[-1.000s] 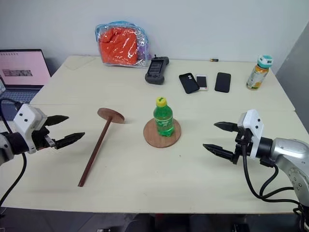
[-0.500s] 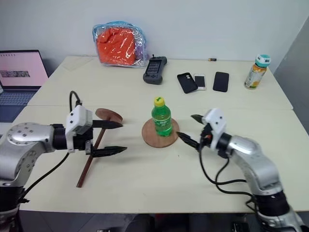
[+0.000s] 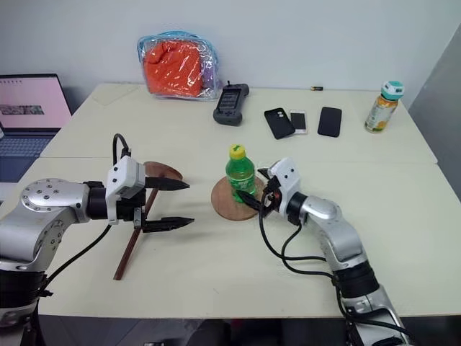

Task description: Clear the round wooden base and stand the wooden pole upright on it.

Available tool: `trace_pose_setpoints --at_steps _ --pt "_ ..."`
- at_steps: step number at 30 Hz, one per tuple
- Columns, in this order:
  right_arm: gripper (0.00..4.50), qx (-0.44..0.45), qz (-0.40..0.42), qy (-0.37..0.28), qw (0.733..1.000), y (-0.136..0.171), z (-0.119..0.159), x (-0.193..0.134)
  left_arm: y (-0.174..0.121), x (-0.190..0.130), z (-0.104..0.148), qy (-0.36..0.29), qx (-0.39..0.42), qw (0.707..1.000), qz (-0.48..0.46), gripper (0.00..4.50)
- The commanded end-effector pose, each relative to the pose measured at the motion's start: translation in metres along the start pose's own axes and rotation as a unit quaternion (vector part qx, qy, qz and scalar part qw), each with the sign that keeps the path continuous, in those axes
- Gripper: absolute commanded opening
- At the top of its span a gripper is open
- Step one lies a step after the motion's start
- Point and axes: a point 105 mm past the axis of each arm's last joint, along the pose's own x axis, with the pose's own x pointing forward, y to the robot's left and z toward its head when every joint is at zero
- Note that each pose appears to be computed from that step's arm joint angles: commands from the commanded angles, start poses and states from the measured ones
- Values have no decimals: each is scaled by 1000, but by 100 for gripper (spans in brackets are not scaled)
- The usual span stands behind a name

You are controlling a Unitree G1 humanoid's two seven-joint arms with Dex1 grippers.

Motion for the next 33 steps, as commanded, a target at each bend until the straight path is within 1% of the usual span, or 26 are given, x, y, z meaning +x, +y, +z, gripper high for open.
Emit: trace_pose_setpoints --at_steps 1,8,13,15,16,19,23,26,28,31,33 --pt "450 -12 19 -27 999 3 13 11 2 -4 7 -11 16 1000 11 443" --pt "450 4 27 -39 999 5 11 29 3 -5 3 -8 8 1000 24 443" --pt "450 2 25 -43 999 4 8 36 2 -5 1 -7 6 1000 29 443" --pt "413 0 21 -46 999 3 8 37 2 -5 1 -7 6 1000 30 450" --pt "404 0 21 -47 999 2 7 37 2 -5 1 -7 6 1000 30 450" --pt "336 -3 17 -48 999 1 6 37 3 -4 1 -7 6 999 32 450" --pt "329 -10 13 -51 999 1 6 35 3 -2 7 -21 10 999 32 450" --pt "329 -17 4 -64 998 -1 10 29 -2 0 14 -42 6 999 23 450" --pt "329 -26 -6 -81 996 -5 21 20 -4 3 20 -57 12 998 21 450" --pt "329 -52 -38 -107 992 -16 45 -6 -5 11 33 -94 -3 995 16 450" --pt "329 -68 -67 -113 989 -25 55 -23 -6 18 43 -121 -7 993 6 450"
